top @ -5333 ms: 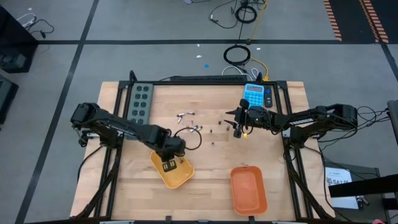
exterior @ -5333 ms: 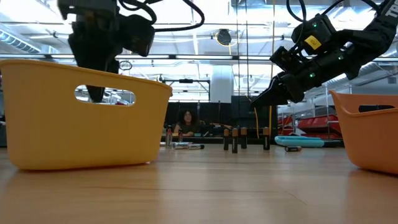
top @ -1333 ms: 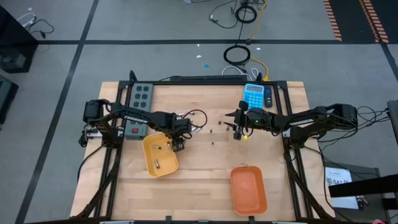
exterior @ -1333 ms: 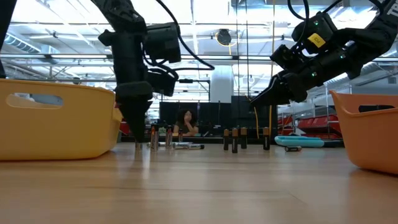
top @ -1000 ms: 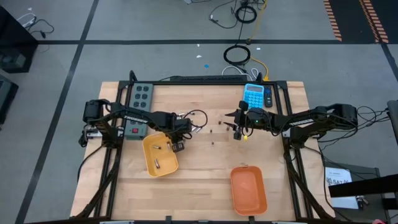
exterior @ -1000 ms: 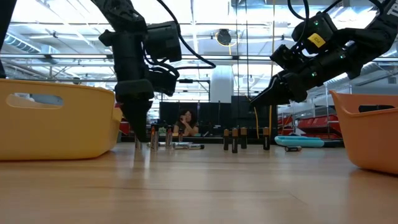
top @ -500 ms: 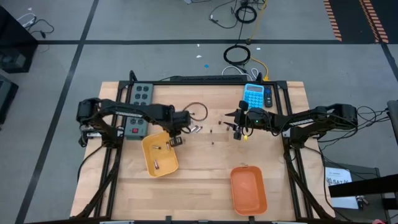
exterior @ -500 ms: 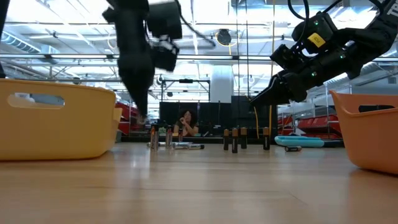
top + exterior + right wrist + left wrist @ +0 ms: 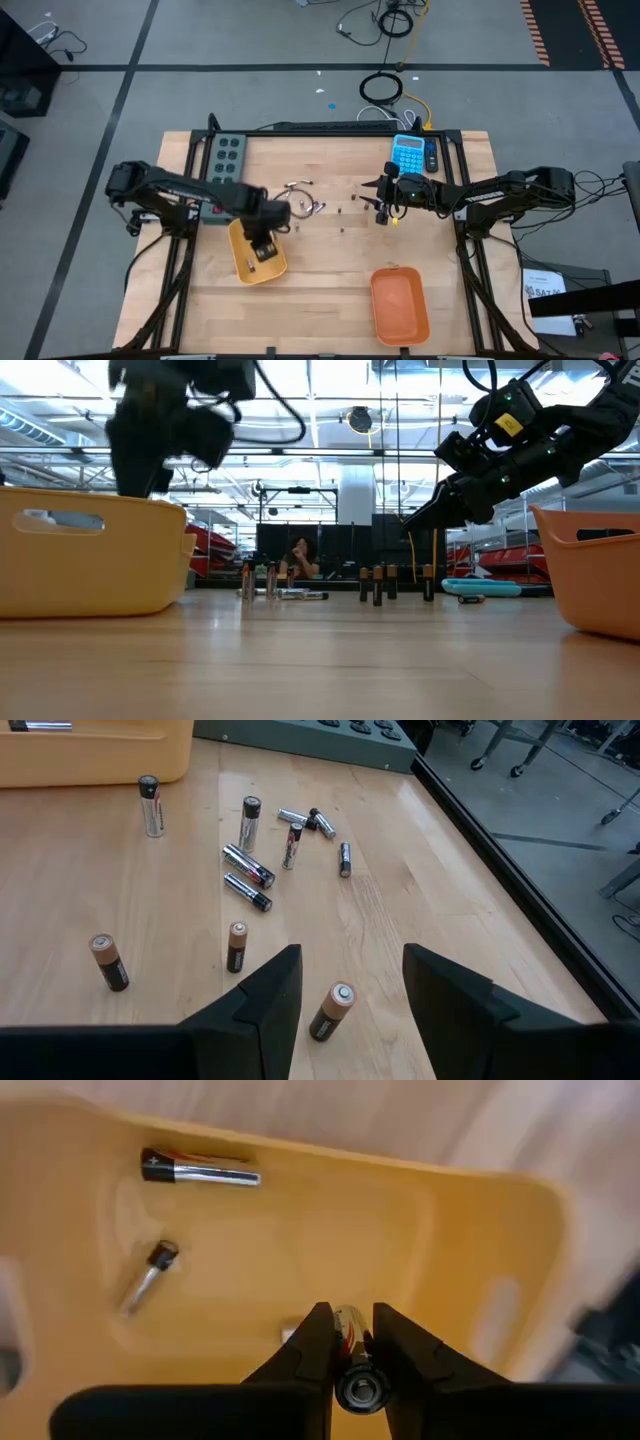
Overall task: Sort batteries
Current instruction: Put the silver battery into the yellow bin
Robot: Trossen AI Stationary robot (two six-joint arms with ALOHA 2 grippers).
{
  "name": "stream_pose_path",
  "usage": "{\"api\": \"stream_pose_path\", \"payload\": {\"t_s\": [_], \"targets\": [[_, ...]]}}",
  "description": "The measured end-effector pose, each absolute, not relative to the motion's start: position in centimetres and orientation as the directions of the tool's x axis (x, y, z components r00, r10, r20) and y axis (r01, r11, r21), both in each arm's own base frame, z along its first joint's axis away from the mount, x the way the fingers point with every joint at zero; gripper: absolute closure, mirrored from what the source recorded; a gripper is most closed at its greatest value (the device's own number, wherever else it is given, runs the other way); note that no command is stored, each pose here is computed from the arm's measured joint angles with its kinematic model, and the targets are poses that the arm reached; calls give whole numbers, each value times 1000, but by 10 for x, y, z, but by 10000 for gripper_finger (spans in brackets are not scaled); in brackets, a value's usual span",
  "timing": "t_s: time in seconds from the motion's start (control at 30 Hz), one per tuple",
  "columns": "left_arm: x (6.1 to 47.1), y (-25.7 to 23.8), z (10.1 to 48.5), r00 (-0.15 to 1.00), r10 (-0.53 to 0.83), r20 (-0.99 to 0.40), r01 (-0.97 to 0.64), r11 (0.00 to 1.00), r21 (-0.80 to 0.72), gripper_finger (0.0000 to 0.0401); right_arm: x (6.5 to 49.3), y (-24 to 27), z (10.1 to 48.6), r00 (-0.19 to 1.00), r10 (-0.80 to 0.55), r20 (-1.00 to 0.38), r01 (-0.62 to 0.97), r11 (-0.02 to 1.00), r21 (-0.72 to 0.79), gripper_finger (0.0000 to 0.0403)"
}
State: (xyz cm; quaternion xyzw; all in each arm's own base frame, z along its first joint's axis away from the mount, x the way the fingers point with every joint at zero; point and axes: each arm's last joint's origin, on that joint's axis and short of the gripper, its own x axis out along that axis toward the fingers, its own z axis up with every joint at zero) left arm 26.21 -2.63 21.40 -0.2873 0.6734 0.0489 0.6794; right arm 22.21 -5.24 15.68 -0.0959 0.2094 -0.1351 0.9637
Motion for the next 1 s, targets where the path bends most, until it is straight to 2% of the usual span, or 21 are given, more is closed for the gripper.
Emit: {"api": "stream_pose_path", "payload": {"t_s": [0.13,0.23,0.3,0.43,0.6,0.7,0.83,1.0], "targets": [[257,-40,194,47,-274,-960,-482,836,-262,284,222,-52,157,876,-300,-378,220,945,-240,236],[258,-46,196,53,-266,-963,-482,837,-258,238,222,-52,157,878,-297,-375,222,947,-230,236],[260,-47,202,66,-268,-961,-480,836,-267,221,223,-51,157,880,-293,-374,220,949,-225,236],[274,-47,229,164,-252,-954,-435,849,-299,214,224,-49,159,887,-298,-352,227,947,-228,236],[288,-38,238,294,29,-955,-402,911,-96,214,224,-49,160,888,-310,-340,237,941,-240,236],[298,-29,223,272,68,-960,-388,921,-44,213,224,-49,160,887,-310,-341,234,940,-247,236],[314,-20,208,304,133,-943,-363,932,14,213,224,-49,160,887,-310,-342,231,939,-253,236],[318,-13,199,279,190,-941,-313,945,98,212,224,-49,160,884,-310,-349,228,939,-257,236]]}}
